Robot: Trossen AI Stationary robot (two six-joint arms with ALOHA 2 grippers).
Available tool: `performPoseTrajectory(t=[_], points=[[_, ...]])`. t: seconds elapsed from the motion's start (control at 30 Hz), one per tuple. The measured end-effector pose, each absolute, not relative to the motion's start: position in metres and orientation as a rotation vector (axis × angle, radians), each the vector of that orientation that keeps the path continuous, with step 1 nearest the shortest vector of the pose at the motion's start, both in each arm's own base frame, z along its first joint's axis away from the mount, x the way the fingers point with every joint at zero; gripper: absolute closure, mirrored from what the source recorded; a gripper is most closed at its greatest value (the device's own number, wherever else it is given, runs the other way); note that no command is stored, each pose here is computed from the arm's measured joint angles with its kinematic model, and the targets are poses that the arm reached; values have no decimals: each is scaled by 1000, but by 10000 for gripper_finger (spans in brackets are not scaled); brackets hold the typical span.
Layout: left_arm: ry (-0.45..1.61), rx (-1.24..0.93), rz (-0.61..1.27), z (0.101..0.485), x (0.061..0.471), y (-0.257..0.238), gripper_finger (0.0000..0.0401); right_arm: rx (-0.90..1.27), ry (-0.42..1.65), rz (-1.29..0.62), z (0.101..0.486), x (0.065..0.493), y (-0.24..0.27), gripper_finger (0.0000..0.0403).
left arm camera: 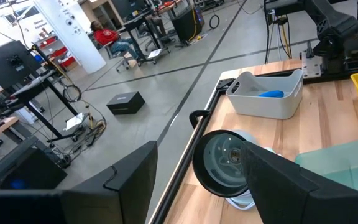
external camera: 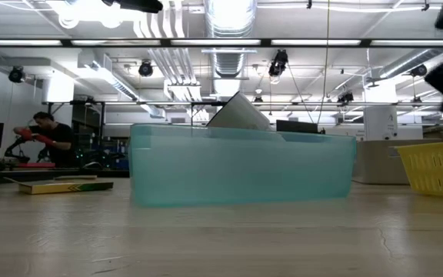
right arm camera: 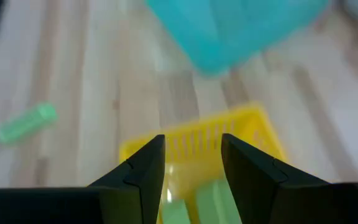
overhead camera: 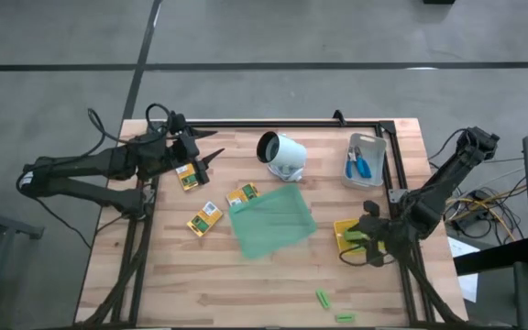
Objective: Pick & Place School Supplies
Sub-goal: Put the green eraser into the yellow bin
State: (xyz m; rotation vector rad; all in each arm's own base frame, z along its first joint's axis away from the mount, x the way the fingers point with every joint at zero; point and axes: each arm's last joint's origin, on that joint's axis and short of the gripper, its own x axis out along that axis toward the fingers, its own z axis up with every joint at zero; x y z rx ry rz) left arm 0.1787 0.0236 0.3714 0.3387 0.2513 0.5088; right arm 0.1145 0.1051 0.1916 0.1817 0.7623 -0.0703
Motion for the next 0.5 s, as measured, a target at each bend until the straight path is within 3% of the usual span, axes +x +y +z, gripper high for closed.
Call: performPoseTrajectory(t=[0.2,0.5], points=[[251,339,509,371,179,24,165,227,681,12,219,117,109,254],[251,339,509,371,179,24,165,227,692,214,222,115,129,254]])
